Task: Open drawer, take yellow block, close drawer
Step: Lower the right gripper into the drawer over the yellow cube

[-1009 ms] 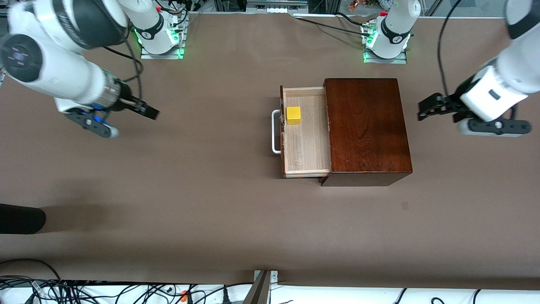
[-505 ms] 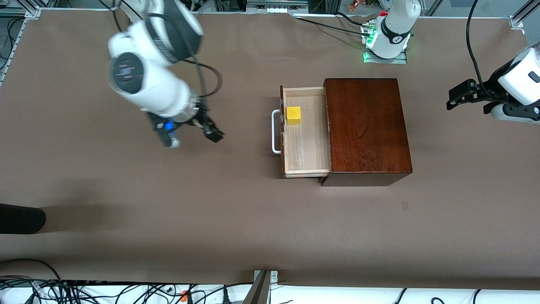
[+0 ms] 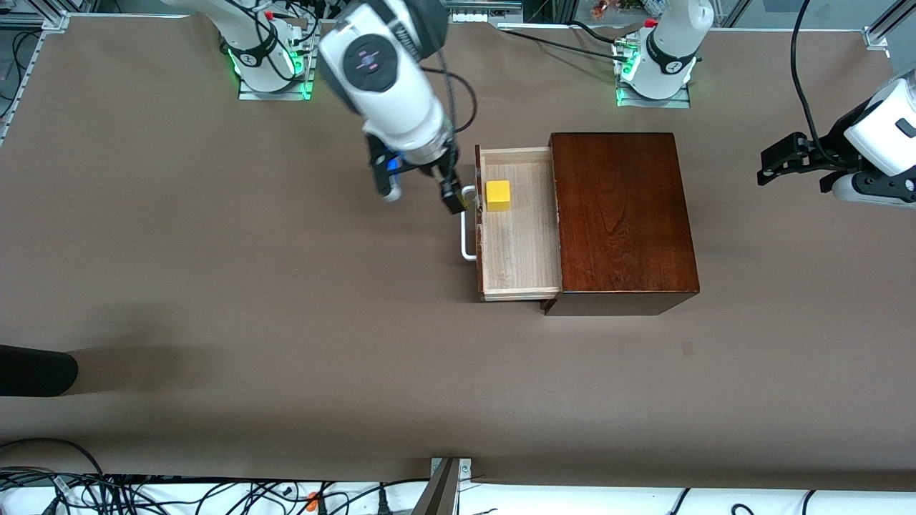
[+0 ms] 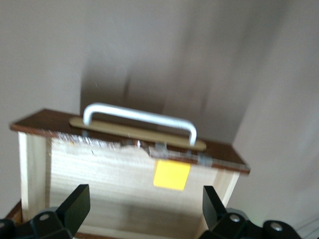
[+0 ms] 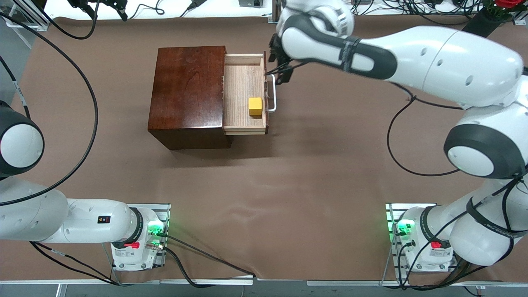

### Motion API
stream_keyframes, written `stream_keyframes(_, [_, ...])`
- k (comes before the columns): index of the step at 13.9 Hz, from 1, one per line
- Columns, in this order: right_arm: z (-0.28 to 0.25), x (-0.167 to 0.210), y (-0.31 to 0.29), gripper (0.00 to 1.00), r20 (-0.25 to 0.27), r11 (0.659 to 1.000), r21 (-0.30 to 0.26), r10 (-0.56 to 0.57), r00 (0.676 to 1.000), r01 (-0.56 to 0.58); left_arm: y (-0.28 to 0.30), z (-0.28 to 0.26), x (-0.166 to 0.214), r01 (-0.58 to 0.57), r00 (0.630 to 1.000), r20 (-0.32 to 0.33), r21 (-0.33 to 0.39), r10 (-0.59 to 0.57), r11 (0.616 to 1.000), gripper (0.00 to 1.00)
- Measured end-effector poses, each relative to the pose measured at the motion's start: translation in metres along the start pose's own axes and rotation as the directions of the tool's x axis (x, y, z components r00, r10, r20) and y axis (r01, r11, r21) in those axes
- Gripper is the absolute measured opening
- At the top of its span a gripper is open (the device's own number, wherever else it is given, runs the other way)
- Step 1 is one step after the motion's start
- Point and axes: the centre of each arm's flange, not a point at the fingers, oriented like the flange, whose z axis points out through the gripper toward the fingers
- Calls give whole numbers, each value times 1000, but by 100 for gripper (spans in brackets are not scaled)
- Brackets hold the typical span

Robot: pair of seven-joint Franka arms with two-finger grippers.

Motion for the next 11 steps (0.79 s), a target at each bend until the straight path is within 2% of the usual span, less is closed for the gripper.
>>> stream_keyframes(3, [41,-26,12,100,-2,999,16,31,1000,-31,3,-1,-1,-6,1000,-2,0,6,1000,100])
stream_keyframes(7, [88,-46,25,100,-74,998,48,32,997,-29,5,-1,-1,-10,1000,-2,1,10,1000,100])
stream_keyframes(11, [94,-59,19,100,-84,995,86,54,995,-47,5,-1,-1,-11,1000,-1,1,11,1000,100])
